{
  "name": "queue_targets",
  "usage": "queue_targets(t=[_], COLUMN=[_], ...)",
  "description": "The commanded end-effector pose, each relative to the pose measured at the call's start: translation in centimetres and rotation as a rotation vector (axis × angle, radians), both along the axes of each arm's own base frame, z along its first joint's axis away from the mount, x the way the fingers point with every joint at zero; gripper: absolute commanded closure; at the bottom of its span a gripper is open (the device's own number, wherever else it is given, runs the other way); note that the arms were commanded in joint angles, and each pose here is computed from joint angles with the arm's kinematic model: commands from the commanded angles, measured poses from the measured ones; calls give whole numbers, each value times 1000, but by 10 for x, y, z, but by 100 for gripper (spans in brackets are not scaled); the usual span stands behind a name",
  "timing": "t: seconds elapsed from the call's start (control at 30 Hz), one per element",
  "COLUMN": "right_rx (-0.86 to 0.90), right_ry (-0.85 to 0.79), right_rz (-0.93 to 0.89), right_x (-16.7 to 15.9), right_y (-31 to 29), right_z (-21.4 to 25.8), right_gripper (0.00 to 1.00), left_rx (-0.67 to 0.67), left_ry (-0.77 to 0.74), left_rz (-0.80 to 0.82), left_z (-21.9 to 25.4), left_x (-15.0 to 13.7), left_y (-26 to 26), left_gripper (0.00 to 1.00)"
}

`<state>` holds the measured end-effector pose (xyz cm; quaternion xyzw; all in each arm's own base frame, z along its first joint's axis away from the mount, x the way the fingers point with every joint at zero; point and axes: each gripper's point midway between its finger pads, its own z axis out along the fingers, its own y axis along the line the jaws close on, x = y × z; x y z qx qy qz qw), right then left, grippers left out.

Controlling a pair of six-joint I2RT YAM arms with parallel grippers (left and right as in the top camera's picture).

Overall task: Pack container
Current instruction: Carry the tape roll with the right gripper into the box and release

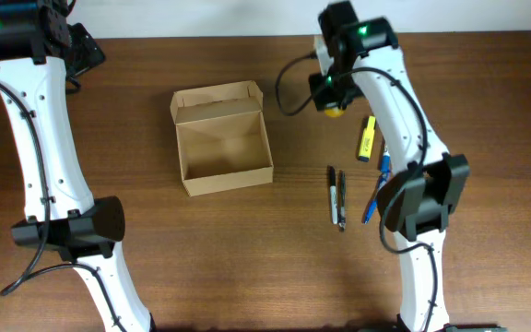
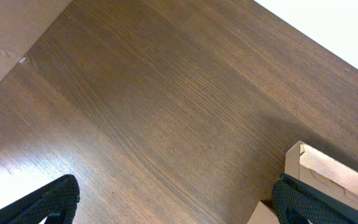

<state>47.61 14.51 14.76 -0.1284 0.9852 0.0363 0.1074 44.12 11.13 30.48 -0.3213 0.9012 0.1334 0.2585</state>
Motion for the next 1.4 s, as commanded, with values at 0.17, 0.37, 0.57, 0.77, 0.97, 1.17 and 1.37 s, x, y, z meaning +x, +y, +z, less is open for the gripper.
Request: queue_targets(t=[0.17, 0.37, 0.57, 0.77, 0.97, 1.17, 1.37], right_rx=[43, 13, -18, -12, -14, -15, 43], right_ry=[-229, -240, -209, -140, -130, -110, -47], right_rz=[339, 646, 841, 955, 968, 944, 936], right_x=[-45, -88, -110, -107, -94, -86, -95], right_y=[91, 155, 195, 213, 222, 212, 207], right_z=[107, 103, 73, 18, -39, -75, -91], right_gripper=[96, 96, 96, 96, 96, 96, 94], left_rx=[17, 17, 17, 17, 17, 17, 17], left_ry=[-28, -28, -28, -28, -28, -28, -28], left_rz=[-6, -5, -5, -5, -5, -6, -5], left_z=[15, 15, 15, 15, 15, 15, 15], left_x=[-7, -7, -7, -7, -7, -7, -7], left_y=[2, 2, 2, 2, 2, 2, 2], left_gripper=[0, 0, 0, 0, 0, 0, 0])
